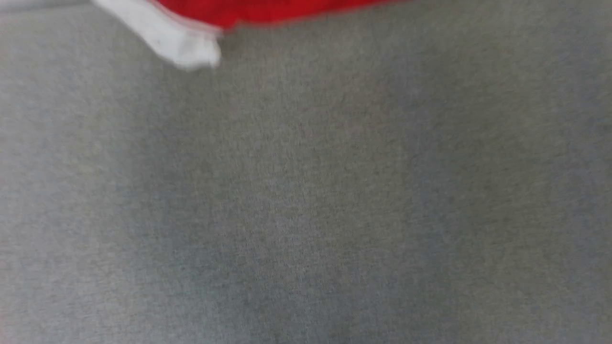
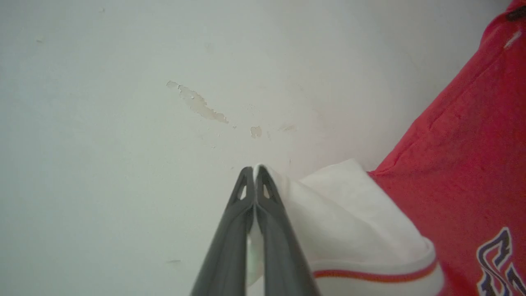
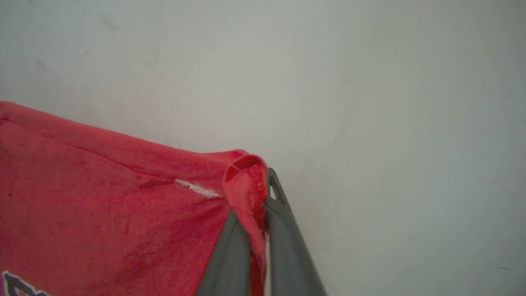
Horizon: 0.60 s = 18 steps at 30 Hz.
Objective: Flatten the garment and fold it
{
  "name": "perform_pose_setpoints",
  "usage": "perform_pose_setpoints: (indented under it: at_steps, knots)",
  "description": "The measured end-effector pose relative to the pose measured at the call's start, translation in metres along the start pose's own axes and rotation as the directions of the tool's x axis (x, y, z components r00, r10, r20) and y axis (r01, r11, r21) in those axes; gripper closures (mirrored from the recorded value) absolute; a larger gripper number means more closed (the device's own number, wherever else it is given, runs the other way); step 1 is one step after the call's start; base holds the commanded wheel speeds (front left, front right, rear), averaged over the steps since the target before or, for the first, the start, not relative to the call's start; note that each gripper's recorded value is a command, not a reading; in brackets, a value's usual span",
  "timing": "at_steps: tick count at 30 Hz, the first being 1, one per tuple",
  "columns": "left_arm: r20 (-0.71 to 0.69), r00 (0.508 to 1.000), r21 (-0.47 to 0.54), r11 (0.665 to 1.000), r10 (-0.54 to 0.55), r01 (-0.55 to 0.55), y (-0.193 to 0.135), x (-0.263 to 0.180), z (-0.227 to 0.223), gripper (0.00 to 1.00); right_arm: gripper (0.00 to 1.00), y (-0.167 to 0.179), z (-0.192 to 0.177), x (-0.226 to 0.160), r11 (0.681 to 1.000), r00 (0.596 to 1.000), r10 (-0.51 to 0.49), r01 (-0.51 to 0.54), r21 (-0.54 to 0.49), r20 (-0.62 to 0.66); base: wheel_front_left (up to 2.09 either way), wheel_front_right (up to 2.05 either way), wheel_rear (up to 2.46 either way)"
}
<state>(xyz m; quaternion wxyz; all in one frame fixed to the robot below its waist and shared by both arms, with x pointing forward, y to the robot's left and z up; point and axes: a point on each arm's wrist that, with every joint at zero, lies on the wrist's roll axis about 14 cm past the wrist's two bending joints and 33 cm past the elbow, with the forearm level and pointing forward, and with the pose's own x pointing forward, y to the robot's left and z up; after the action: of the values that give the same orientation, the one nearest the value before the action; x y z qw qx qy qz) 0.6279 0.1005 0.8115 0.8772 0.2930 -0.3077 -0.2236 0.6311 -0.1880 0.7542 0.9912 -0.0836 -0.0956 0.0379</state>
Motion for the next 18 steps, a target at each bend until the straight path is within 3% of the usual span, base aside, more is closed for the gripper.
perform_pose_setpoints:
  at_steps: [10, 18]
  knots:
    - [-0.026, 0.999, -0.026, 0.999, 0.026, -0.026, -0.036, 0.008, -0.112, 1.00, 1.00, 0.016, -0.103, 0.061, 0.999, 0.997, 0.006, -0.009, -0.038, -0.076, 0.00, 0.00, 0.00]
    - [-0.073, 0.997, -0.107, 0.994, -0.019, 0.011, -0.090, -0.014, -0.190, 1.00, 1.00, 0.044, -0.199, 0.082, 0.998, 0.990, 0.061, -0.065, -0.027, -0.126, 0.00, 0.00, 0.00]
